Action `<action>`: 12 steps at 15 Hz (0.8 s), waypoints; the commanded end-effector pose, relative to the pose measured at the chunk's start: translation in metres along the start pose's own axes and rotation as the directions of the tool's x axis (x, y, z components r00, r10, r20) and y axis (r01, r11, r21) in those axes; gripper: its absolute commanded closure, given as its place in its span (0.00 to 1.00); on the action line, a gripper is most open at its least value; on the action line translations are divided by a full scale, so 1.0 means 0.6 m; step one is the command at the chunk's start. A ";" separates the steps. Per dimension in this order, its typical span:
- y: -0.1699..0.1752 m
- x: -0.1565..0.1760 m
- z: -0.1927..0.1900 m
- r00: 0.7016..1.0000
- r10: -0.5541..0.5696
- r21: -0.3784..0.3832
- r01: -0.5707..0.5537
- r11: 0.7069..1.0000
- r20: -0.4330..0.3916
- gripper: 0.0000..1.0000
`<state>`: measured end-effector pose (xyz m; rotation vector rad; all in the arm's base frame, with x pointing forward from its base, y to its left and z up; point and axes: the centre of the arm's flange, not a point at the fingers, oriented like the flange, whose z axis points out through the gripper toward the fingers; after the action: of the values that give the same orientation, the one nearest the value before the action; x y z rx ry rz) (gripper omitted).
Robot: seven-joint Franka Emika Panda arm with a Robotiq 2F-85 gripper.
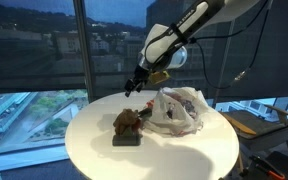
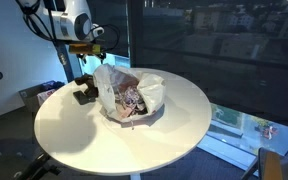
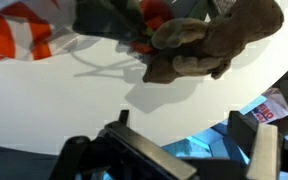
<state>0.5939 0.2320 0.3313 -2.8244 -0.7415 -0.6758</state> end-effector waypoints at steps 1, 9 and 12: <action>0.021 -0.057 -0.116 0.985 0.128 -0.091 -0.139 0.986 -0.116 0.00; 0.102 -0.208 -0.213 0.859 0.508 -0.181 -0.510 0.841 -0.061 0.00; 0.122 -0.244 -0.191 0.808 0.588 -0.156 -0.577 0.802 0.032 0.00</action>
<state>0.4891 0.0903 0.3684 -2.9883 0.1067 -0.6236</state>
